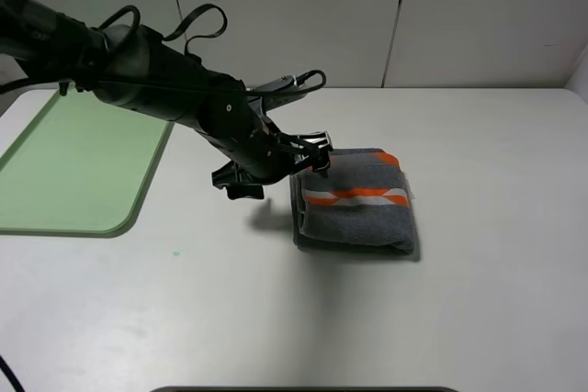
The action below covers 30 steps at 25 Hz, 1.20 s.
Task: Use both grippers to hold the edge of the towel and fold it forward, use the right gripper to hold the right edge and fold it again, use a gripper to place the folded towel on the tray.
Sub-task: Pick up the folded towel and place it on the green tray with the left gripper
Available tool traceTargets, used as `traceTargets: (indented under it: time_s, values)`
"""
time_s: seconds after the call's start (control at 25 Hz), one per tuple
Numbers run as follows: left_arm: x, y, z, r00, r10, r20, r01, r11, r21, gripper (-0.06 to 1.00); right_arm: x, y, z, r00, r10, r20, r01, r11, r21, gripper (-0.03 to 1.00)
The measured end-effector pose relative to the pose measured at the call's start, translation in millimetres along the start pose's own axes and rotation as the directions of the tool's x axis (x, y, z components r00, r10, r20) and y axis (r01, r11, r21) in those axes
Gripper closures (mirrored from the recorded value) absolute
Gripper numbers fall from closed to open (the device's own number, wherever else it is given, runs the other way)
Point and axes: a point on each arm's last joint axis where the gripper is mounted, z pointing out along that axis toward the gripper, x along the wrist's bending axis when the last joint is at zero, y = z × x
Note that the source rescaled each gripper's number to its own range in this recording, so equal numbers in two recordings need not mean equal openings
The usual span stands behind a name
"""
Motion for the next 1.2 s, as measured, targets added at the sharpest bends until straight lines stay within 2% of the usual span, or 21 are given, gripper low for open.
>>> traceTargets:
  time_s: [0.28, 0.52, 0.88, 1.08, 1.2]
  values:
    - [0, 0, 11, 1.0, -0.02, 0.0, 0.02, 1.0, 0.008, -0.02, 0, 0, 0, 1.0, 0.0, 0.0, 0.0, 1.0, 0.001, -0.03]
    - [-6, 7, 21, 0.999, 0.046, 0.022, -0.046, 0.999, -0.021, -0.02, 0, 0, 0, 1.0, 0.0, 0.0, 0.0, 1.0, 0.001, -0.03]
    - [-22, 9, 37, 0.995, 0.081, 0.053, -0.079, 0.996, -0.043, -0.02, 0, 0, 0, 1.0, 0.0, 0.0, 0.0, 1.0, 0.001, -0.03]
    - [-24, 8, 38, 0.992, 0.116, 0.053, -0.114, 0.993, -0.041, -0.01, 0, 0, 0, 1.0, 0.0, 0.0, 0.0, 1.0, 0.001, -0.03]
    - [-23, 7, 38, 0.99, 0.13, 0.046, -0.129, 0.991, -0.033, 0.03, 0, 0, 0, 1.0, 0.0, 0.0, 0.0, 1.0, 0.001, -0.03]
